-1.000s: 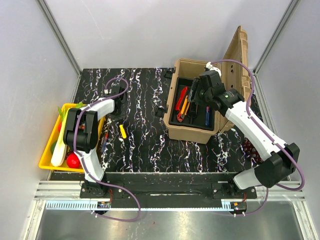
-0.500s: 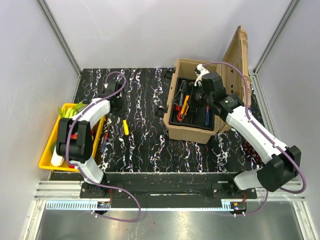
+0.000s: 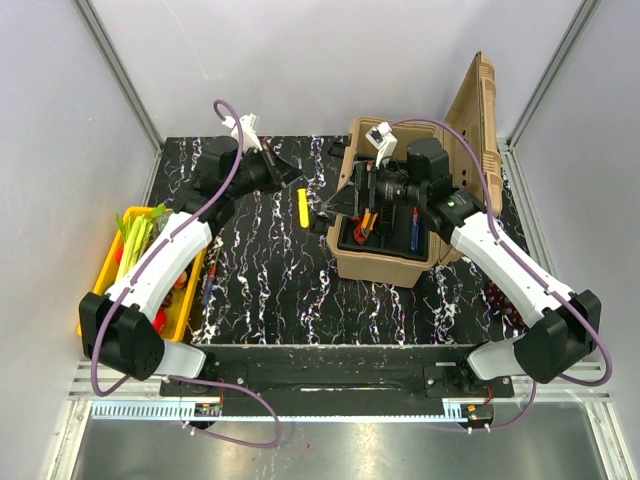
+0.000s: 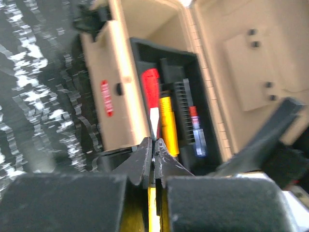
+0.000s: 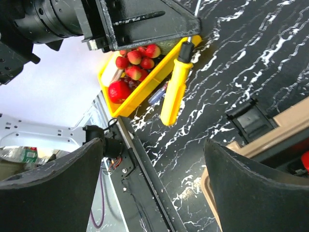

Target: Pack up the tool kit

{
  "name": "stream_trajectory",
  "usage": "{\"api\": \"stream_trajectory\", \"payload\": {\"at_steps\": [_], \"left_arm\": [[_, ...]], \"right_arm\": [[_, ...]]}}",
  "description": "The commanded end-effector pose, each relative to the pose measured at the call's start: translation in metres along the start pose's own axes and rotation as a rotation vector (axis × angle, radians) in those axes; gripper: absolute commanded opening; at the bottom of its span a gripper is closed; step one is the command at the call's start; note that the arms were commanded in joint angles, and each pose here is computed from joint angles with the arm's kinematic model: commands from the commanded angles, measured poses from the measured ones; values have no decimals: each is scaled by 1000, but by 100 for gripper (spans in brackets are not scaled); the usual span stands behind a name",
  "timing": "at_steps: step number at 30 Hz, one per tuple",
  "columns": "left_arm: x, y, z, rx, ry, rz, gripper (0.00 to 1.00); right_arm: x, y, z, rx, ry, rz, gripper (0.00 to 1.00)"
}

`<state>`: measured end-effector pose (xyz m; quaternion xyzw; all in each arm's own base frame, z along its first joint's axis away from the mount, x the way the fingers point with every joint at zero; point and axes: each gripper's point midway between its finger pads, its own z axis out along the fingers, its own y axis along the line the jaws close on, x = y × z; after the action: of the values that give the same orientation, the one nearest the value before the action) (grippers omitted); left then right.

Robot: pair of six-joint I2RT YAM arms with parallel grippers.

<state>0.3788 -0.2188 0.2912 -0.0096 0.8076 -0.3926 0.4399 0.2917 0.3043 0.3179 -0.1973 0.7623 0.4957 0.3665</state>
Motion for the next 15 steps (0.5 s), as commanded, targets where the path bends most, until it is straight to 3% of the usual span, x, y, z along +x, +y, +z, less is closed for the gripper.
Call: {"api": "stream_trajectory", "payload": {"at_steps": [1,8,15], "left_arm": [[-34,-94,-17,280,-141,-32,0],[-34,-132,-20,374,-145,-74,0],[-32,-141,-24,400,-128,-78,0]], "right_arm": [[-5,25,5,-119,0,-44,89],[2,18,9,-84,5,-44,83],[6,12,11,-66,11,-20,53]]}}
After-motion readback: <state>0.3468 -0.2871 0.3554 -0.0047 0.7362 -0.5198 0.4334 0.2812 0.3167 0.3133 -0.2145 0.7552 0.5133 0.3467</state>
